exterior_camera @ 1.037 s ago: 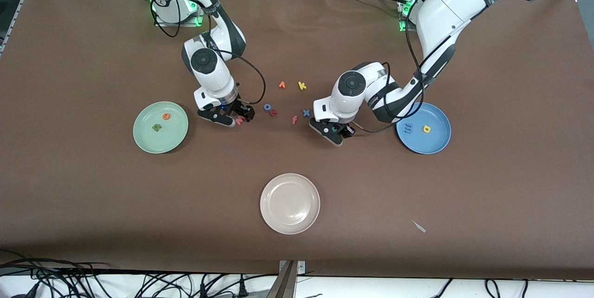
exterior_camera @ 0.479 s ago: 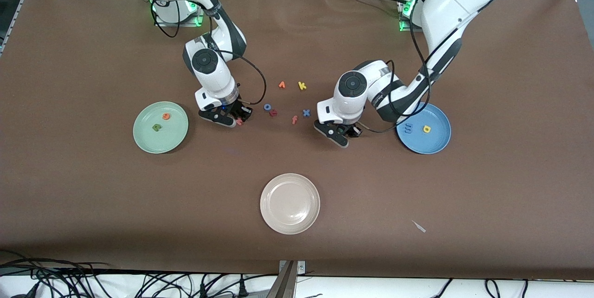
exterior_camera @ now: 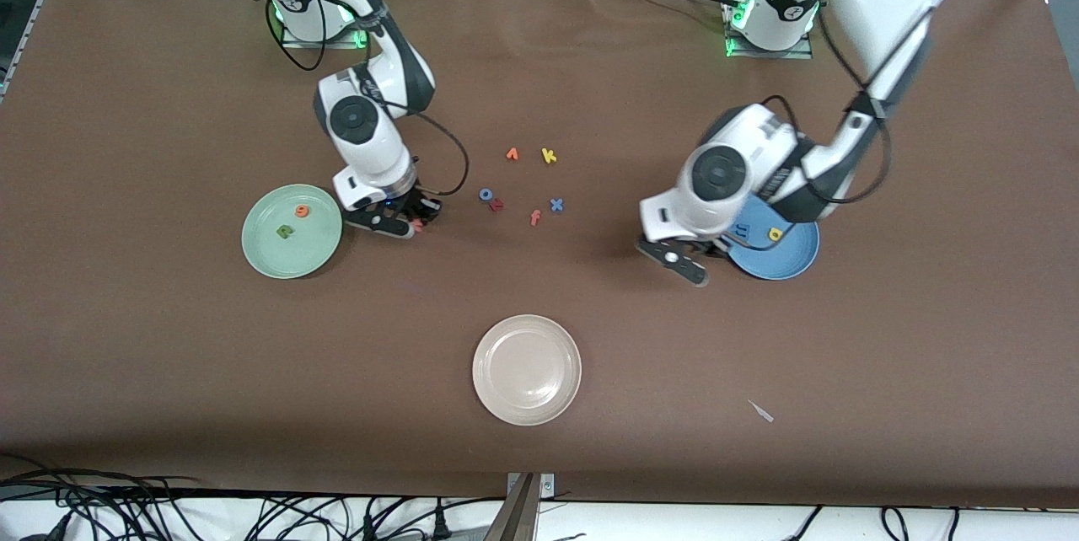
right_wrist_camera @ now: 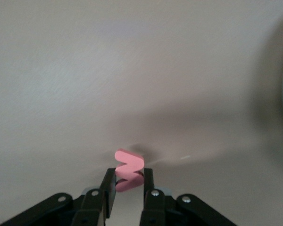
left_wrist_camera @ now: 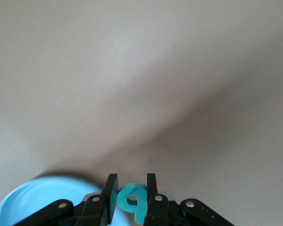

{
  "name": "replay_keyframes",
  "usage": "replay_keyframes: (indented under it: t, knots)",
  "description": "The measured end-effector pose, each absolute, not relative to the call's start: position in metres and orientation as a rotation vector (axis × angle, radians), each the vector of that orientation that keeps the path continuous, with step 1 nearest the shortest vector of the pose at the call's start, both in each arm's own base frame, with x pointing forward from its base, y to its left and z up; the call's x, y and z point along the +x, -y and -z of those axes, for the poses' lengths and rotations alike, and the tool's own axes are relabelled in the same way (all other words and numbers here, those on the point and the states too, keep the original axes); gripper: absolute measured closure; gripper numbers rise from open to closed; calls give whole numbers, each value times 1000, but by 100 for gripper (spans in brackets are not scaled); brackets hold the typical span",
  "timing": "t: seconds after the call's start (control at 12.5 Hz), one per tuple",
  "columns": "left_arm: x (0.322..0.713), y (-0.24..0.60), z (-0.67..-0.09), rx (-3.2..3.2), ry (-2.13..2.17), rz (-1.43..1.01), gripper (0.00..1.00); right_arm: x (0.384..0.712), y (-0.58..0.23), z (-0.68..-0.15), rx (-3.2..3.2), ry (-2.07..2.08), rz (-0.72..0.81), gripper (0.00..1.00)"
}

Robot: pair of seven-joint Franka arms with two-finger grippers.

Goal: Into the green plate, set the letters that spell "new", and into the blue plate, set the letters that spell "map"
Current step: 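Drop the w on the green plate while the left drops 9 on blue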

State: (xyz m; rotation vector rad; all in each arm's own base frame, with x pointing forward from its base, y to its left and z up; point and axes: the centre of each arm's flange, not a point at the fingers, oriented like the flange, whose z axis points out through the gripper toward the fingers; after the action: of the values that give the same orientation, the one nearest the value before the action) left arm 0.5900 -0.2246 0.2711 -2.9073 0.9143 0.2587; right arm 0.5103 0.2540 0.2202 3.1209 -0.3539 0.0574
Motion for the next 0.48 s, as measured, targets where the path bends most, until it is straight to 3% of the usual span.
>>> replay_keyframes:
  t: [0.24,0.48]
  knots:
    - [599,131,-277,-2945,-890,-365,71,527,-195,-268,3099,200,23,73]
    - [568,88,-263,-3009,-883,-461,71,524,-132,-278,3095,105,69,73]
